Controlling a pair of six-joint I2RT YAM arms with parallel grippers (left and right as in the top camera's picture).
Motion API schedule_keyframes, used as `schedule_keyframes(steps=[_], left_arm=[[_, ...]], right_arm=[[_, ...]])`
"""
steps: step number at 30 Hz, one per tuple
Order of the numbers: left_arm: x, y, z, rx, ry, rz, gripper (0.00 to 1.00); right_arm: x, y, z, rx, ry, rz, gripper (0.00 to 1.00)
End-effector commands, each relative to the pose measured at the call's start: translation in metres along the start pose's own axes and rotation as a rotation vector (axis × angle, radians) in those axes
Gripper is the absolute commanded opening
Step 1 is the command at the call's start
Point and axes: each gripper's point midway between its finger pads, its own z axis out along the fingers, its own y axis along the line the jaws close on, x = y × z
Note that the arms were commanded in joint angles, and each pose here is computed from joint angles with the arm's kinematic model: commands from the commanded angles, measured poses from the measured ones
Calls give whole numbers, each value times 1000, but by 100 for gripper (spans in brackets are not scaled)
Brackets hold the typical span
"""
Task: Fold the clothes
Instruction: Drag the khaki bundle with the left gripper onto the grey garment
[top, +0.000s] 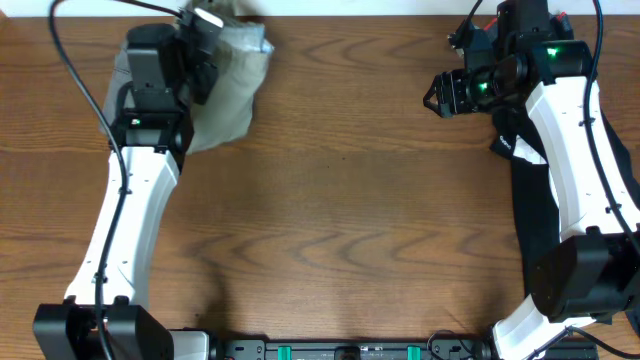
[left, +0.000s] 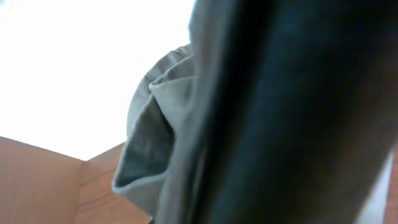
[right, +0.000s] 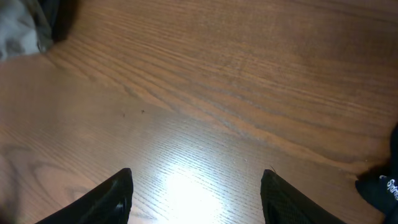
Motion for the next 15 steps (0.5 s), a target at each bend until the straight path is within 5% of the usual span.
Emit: schedule_keyframes(steps=[1, 15], left_arm=[[-3, 14, 1, -7, -31, -24, 6], [35, 49, 60, -88, -20, -69, 6]], right_arm=[[1, 3, 2, -10, 6, -1, 64], [1, 11, 5, -17, 9, -12, 64]])
